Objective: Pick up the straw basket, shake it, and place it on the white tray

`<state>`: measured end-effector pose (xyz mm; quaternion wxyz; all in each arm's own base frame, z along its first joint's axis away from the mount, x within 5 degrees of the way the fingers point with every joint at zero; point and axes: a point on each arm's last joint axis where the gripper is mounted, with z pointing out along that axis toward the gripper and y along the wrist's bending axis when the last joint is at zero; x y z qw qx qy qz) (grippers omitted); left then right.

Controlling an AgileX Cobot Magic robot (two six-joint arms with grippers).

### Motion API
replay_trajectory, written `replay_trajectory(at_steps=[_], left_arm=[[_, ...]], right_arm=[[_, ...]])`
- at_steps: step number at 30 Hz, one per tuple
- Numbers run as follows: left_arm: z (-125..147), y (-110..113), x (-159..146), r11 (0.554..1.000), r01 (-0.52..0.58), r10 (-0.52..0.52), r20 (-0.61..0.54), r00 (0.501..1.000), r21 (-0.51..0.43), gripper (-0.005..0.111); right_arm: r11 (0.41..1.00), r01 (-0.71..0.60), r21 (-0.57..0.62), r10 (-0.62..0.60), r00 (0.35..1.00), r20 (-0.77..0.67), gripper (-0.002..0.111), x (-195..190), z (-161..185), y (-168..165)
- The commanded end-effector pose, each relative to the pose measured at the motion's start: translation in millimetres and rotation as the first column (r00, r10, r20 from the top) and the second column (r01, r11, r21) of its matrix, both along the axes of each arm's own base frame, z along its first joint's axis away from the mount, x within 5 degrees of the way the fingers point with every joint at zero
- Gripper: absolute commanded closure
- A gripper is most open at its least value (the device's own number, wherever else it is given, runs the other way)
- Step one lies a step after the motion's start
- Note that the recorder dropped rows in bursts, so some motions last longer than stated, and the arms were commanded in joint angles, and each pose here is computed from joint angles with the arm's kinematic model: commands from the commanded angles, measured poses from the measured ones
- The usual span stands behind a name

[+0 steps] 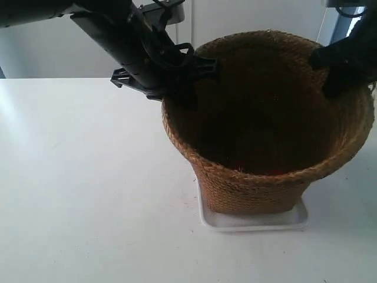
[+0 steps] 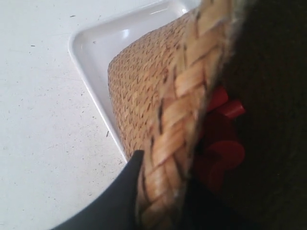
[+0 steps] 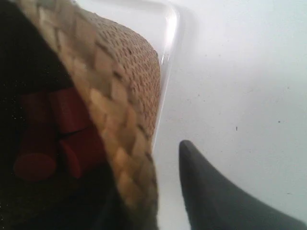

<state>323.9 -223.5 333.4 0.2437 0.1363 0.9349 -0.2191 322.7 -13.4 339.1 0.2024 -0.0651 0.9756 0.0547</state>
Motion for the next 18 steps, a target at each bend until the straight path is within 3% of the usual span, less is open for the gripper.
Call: replay_trajectory(at_steps=[1,4,7,18], left_arm=[[8.9,0.3,-2.2,1.0,0.011,-0.01,0.035,0.999,-0.005,0.061],[8.9,0.3,-2.2,1.0,0.011,-0.01,0.035,0.999,-0.005,0.043],[8.9,0.3,-2.2,1.0,0.011,-0.01,0.035,0.999,-0.005,0.034],[24.5,12.0,-8.0,0.998,0.017,-0.023,0.112,0.993,0.055,0.033]], right_arm=[[1.0,0.006,-0.015,-0.006,1.0,0.027,0.047,2.0,2.2,-4.8],[1.0,0.024,-0.009,-0.024,0.999,0.036,0.034,2.9,2.6,-5.0],[1.0,0.024,-0.011,-0.024,0.999,0.038,0.033,2.4,3.3,-5.1],[0.998,0.048,-0.029,-0.038,0.962,0.272,0.033,-20.8,49.4,-3.9]])
